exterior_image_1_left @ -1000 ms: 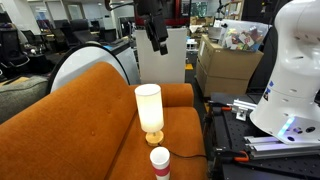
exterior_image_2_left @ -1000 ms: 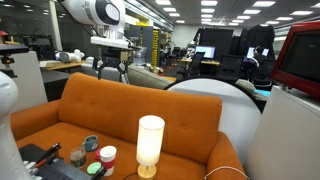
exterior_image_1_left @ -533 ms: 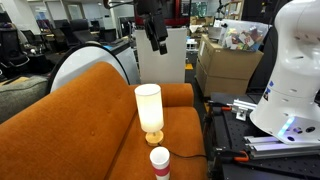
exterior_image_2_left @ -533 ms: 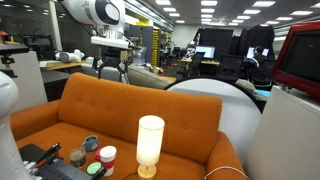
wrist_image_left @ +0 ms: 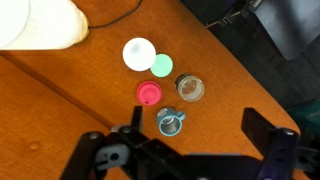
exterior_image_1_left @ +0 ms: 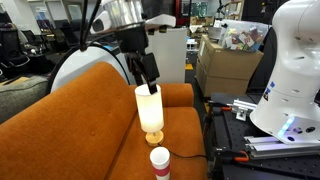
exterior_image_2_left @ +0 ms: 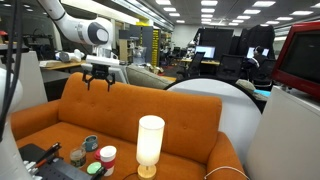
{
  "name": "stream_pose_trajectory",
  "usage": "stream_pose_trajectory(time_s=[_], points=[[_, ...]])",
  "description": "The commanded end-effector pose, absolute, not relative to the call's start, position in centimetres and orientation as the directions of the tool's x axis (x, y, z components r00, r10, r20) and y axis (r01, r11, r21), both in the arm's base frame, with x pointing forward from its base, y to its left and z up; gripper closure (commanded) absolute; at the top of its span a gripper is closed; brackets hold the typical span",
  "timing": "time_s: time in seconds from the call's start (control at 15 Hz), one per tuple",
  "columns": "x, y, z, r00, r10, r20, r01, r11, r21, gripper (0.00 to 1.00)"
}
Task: Put the pink lid on top of the white cup
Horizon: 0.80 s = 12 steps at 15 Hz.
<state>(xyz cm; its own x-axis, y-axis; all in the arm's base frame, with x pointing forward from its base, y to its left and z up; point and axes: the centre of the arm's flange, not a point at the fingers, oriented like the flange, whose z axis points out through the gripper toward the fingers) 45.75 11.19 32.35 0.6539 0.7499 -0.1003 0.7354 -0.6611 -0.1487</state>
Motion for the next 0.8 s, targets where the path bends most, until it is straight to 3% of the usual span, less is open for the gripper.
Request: stream_pose_trajectory(time_s=[0.0,0.13,0.73], points=[[48.6,13.4,27.9,0.578,0.806,-0.129,0.777,-0.591,-0.217,0.0],[46.8,13.4,27.6,0.595,0.791,-0.141,0.765,-0.611,-0.204,0.0],[48.4,14.2,26.2,0.588,0.795,-0.149,0.764,-0.607,-0.219,0.0]])
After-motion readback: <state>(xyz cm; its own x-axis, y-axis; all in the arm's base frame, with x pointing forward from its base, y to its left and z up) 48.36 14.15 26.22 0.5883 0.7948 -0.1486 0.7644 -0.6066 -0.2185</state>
